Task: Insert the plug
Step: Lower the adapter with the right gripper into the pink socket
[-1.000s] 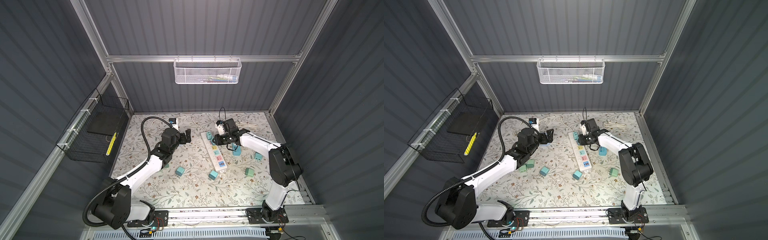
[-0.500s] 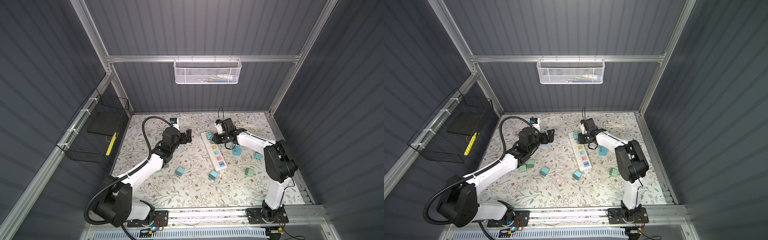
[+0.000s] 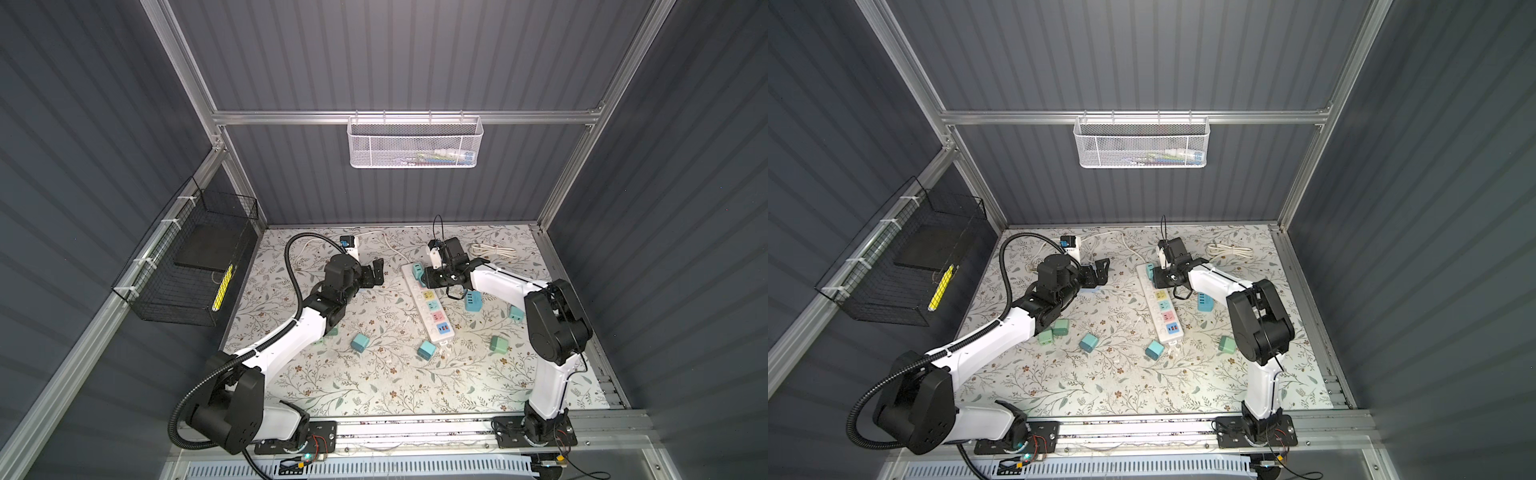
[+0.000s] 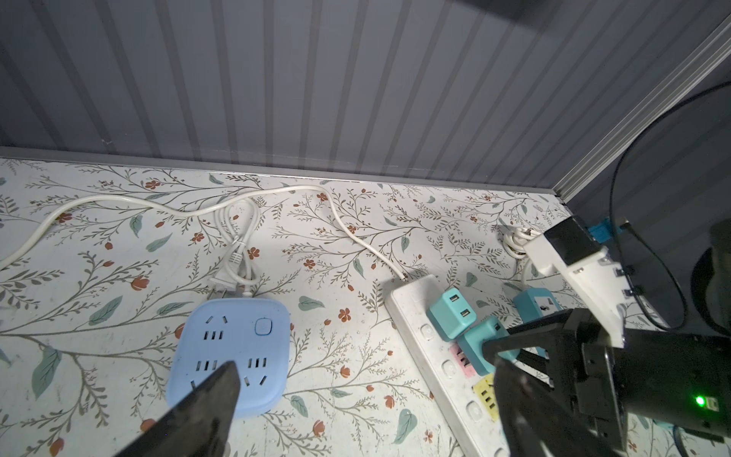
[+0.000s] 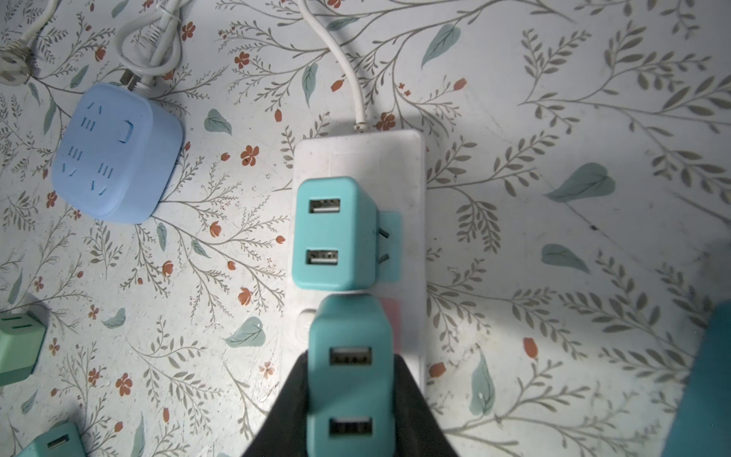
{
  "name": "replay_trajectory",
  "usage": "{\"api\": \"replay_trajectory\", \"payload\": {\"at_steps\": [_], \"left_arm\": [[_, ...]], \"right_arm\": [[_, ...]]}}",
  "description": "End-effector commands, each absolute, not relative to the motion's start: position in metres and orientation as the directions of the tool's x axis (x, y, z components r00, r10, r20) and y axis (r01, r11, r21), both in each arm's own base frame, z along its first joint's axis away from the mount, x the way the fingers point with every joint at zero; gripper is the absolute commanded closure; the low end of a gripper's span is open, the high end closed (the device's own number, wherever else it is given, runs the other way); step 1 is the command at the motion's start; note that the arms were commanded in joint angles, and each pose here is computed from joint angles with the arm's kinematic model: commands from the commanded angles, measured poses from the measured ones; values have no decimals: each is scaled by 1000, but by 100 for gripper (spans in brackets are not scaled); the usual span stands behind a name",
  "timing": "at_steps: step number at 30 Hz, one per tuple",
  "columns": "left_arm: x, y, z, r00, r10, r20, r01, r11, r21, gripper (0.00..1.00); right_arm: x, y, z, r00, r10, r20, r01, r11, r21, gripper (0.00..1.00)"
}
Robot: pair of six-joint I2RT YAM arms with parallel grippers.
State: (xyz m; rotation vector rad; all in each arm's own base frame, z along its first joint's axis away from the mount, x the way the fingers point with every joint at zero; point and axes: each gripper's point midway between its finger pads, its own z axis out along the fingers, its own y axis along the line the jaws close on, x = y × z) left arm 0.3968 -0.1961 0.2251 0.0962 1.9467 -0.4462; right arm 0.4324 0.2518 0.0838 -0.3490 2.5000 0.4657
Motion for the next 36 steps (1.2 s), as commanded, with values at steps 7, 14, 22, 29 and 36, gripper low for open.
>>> {"api": "replay_trajectory", "payload": {"at_steps": [7,14,22,29,36], "left_arm": [[398,-201,236,-402,-143,-904,291,917,-274,0],[397,-200,238,-398,-144,-906,288,918,-273,0],[396,-199,242,-388,-145,-910,288,919,-270,0],[396,-198,243,-384,-145,-912,289,919,-268,0],[395,-197,243,-381,-139,-914,285,923,-259,0]], "right_arm": [[430,235,64,-828,-146,-541,-271,949,159,86],[425,245,60,-821,-228,-523,-296,954,50,86],[411,242,42,-831,-277,-483,-295,955,-40,86],[402,239,23,-856,-295,-425,-303,952,-51,86],[385,235,-3,-889,-295,-350,-294,954,-57,87]]}}
